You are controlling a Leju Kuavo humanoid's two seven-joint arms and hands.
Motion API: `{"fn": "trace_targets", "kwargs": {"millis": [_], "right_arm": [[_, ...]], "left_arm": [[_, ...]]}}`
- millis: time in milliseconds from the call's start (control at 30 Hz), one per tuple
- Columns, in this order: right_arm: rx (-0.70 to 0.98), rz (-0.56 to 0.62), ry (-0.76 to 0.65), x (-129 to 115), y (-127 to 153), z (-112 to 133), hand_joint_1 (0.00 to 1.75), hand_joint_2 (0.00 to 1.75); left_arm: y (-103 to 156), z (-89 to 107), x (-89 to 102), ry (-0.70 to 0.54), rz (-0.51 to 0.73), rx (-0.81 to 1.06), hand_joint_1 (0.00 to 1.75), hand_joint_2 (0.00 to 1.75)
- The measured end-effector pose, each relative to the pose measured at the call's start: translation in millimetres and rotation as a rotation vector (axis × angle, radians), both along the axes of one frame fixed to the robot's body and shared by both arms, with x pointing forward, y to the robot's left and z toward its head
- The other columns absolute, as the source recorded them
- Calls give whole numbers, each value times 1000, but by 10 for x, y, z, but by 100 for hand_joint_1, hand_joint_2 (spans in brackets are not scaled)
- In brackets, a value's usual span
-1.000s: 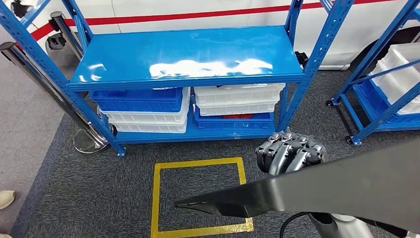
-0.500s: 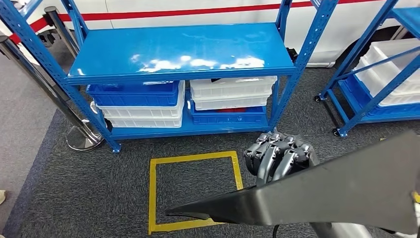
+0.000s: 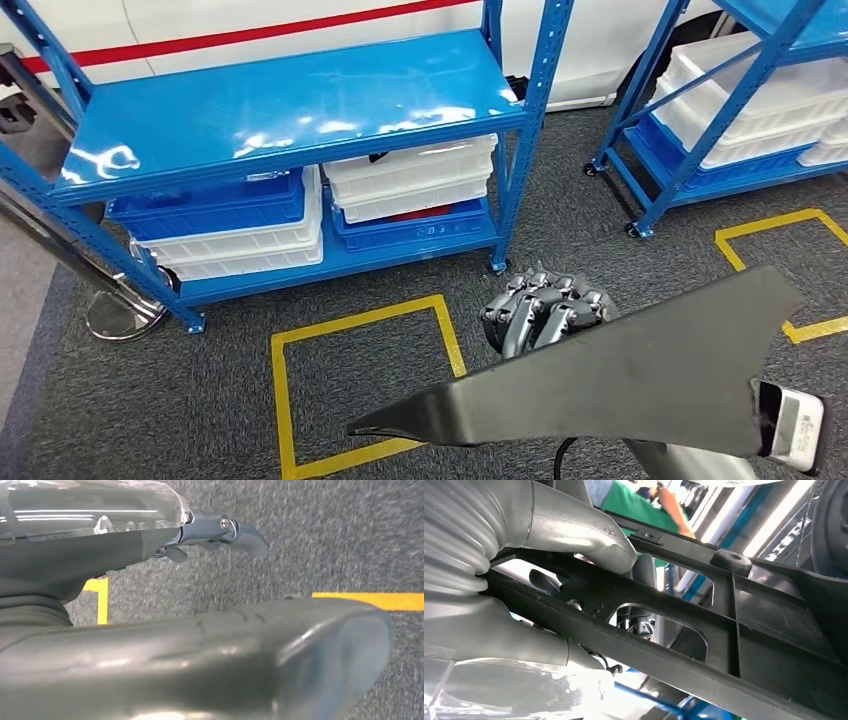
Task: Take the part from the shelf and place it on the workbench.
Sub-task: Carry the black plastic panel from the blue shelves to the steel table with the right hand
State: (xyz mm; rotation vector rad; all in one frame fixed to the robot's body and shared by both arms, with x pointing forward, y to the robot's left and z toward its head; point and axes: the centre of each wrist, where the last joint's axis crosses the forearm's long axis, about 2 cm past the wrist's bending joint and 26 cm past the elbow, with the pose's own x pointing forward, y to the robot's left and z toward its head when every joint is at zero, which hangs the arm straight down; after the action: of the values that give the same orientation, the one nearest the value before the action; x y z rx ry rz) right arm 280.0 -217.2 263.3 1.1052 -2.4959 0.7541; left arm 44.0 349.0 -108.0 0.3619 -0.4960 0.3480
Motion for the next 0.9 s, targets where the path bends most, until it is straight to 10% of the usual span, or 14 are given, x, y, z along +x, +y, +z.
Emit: {"fn": "trace_targets", "kwargs": {"millis": [433,900], "right_arm": [[-70,51,54,-236,71,-321,171,175],[38,90,-25,-278,363,-57,171,175]], "left_arm": [[16,2,4,-22,13,0,0,0],[7,4,32,1,5,-9,0,0]]}}
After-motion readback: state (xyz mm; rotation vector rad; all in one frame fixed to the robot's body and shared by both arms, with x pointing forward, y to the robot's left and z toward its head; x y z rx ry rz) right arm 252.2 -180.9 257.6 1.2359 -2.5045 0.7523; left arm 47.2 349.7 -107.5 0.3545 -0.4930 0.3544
